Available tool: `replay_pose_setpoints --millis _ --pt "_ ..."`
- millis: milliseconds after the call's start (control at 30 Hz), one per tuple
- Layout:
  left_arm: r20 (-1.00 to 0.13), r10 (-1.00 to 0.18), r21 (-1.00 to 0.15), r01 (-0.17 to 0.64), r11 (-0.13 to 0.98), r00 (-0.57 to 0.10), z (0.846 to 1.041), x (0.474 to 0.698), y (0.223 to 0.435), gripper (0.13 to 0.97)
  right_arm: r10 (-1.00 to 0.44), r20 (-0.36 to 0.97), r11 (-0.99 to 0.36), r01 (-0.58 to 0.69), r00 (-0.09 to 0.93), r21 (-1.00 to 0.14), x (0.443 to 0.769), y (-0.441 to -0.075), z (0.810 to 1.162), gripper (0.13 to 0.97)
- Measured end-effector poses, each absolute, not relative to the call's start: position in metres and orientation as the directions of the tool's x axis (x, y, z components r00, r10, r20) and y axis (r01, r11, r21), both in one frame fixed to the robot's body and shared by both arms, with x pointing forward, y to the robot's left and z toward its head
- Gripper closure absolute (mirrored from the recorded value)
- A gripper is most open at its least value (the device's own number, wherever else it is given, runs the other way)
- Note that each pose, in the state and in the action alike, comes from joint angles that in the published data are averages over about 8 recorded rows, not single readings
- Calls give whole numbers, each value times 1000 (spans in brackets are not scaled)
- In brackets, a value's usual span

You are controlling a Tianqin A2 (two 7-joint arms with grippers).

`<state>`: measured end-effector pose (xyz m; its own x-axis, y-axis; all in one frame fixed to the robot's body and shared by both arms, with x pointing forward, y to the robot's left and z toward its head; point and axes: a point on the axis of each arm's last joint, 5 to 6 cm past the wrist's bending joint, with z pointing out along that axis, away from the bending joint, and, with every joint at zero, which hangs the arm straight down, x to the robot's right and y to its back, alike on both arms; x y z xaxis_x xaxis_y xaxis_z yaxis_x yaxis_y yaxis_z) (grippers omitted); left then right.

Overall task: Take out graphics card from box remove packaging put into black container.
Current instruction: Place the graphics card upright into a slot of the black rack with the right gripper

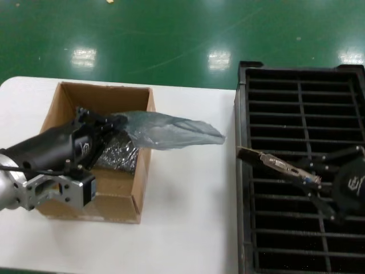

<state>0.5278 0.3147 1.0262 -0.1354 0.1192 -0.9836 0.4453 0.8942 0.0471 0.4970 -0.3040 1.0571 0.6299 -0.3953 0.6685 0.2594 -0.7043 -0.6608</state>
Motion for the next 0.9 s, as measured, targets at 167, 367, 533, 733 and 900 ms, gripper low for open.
replay_pose_setpoints --millis 167,367,533,733,900 --pt "-984 119 47 445 894 -135 1026 528 315 957 -281 690 -775 266 667 -573 502 -303 1086 910" --pt "-984 119 47 445 894 -135 1026 528 315 957 -169 664 -837 249 729 -487 508 -303 1109 910" --pt "-984 119 47 445 894 -135 1026 528 315 957 -109 609 -867 225 786 -445 516 -305 1115 910" --pt "-984 119 47 445 894 -135 1026 528 315 957 -76 565 -885 206 821 -418 522 -307 1119 910" --pt "-984 119 47 445 894 -135 1026 528 315 957 -68 543 -894 190 837 -405 525 -307 1124 910"
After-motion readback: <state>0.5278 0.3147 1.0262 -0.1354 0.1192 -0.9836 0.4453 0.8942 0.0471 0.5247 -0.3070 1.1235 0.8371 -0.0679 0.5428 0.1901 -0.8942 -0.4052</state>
